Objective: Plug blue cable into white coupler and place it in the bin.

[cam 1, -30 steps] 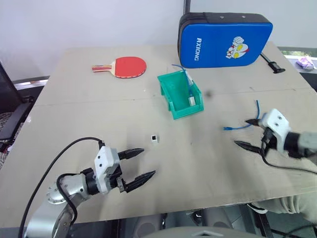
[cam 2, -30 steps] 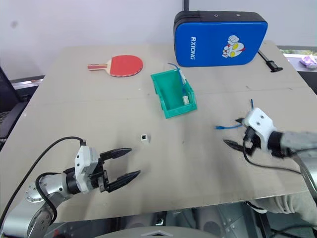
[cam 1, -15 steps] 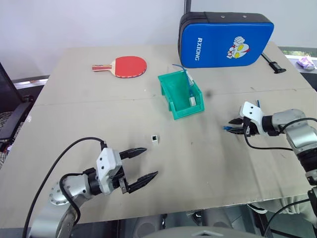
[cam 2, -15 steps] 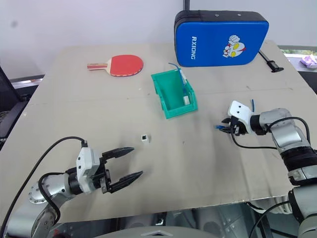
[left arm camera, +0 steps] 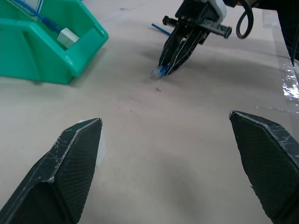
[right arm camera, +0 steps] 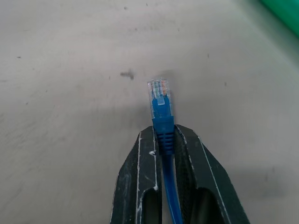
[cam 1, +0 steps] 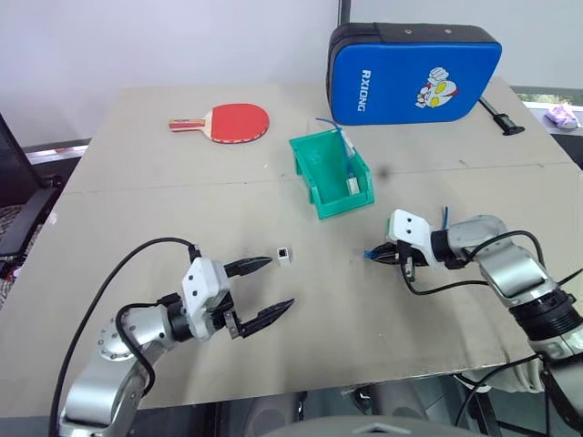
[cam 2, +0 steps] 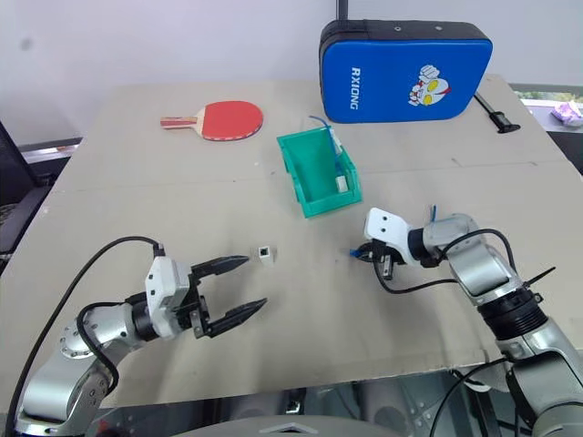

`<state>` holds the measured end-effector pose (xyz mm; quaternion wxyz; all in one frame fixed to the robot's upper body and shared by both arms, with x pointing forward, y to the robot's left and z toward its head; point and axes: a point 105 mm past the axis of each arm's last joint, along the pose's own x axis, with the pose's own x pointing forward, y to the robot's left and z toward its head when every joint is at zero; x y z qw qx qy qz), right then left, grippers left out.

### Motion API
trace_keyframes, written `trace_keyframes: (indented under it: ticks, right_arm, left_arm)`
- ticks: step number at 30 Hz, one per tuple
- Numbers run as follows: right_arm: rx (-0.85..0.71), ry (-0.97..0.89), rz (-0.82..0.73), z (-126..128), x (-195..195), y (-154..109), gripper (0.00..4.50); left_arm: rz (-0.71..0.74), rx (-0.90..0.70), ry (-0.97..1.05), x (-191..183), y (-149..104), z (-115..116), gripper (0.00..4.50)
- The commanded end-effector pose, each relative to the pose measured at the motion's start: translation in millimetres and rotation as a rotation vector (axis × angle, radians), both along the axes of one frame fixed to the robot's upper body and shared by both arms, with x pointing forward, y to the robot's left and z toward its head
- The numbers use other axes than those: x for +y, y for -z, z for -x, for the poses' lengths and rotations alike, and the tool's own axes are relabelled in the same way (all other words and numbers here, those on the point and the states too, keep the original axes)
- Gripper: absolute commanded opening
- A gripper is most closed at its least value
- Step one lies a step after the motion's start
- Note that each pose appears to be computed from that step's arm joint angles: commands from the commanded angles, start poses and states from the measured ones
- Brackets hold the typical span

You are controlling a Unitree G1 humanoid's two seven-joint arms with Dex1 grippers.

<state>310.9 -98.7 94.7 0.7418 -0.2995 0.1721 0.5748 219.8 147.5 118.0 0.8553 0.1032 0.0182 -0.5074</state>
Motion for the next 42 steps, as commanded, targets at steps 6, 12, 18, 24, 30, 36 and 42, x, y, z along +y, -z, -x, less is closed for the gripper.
trace_keyframes:
  ticks: [6,12,18,24,30,36,42]
  right_arm:
    - [-0.079,-0.028,-0.245,28,-2,-42,3.81]
    - [-0.169,0.142,-0.347,62,-35,-58,3.81]
    - [-0.257,0.421,-0.349,108,-74,-55,3.81]
    - [-0.267,0.572,-0.338,138,-87,-46,3.81]
    - [-0.259,0.639,-0.337,152,-89,-41,3.81]
    - [-0.263,0.682,-0.333,156,-91,-40,3.85]
    - [-0.249,0.702,-0.335,157,-88,-38,3.85]
  left_arm:
    - [-0.134,-0.011,0.093,-33,-12,-24,4.5]
    - [-0.196,-0.008,0.193,-67,-21,-50,4.5]
    - [-0.311,0.003,0.292,-105,-16,-74,4.5]
    - [-0.423,-0.006,0.36,-128,-13,-92,4.5]
    - [-0.519,-0.011,0.403,-136,-1,-99,4.5]
    - [-0.567,0.002,0.424,-138,11,-103,3.2]
    - [-0.596,0.002,0.487,-142,19,-96,0.39]
